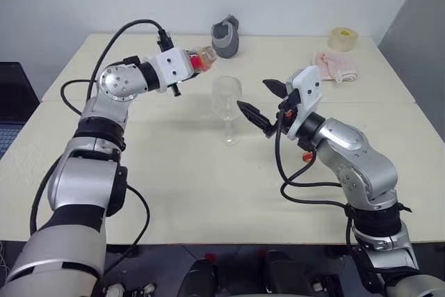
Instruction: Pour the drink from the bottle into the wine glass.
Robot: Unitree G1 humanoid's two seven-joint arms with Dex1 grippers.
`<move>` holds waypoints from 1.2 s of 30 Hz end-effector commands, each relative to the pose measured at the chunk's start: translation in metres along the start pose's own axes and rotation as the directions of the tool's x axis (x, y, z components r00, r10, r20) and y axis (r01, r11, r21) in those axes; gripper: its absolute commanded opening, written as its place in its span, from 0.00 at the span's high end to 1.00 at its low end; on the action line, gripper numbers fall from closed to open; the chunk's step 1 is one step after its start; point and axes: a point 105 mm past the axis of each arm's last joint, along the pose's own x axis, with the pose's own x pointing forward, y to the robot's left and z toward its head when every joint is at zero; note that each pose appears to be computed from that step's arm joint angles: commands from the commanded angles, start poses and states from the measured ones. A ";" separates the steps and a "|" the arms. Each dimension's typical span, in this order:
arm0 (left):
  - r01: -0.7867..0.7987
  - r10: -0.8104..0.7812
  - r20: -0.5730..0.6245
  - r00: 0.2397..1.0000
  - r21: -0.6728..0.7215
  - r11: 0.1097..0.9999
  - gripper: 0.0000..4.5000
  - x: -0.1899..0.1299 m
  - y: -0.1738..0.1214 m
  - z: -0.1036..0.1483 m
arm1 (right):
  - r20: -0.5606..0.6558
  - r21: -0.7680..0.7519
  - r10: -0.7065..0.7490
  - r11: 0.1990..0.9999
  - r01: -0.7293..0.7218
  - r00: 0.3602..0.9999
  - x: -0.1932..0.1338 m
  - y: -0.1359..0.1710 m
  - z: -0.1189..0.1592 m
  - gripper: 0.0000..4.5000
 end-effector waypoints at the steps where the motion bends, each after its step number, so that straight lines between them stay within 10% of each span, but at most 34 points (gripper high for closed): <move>1: -0.056 0.053 0.033 0.998 0.108 0.993 0.77 -0.003 0.023 0.014 | 0.063 -0.035 0.022 0.999 -0.020 0.998 0.002 0.005 0.017 0.00; 36: -0.051 0.042 0.031 0.999 0.468 0.882 0.77 -0.006 0.045 0.033 | 0.084 -0.032 0.037 0.999 -0.034 0.996 0.001 0.011 0.014 0.00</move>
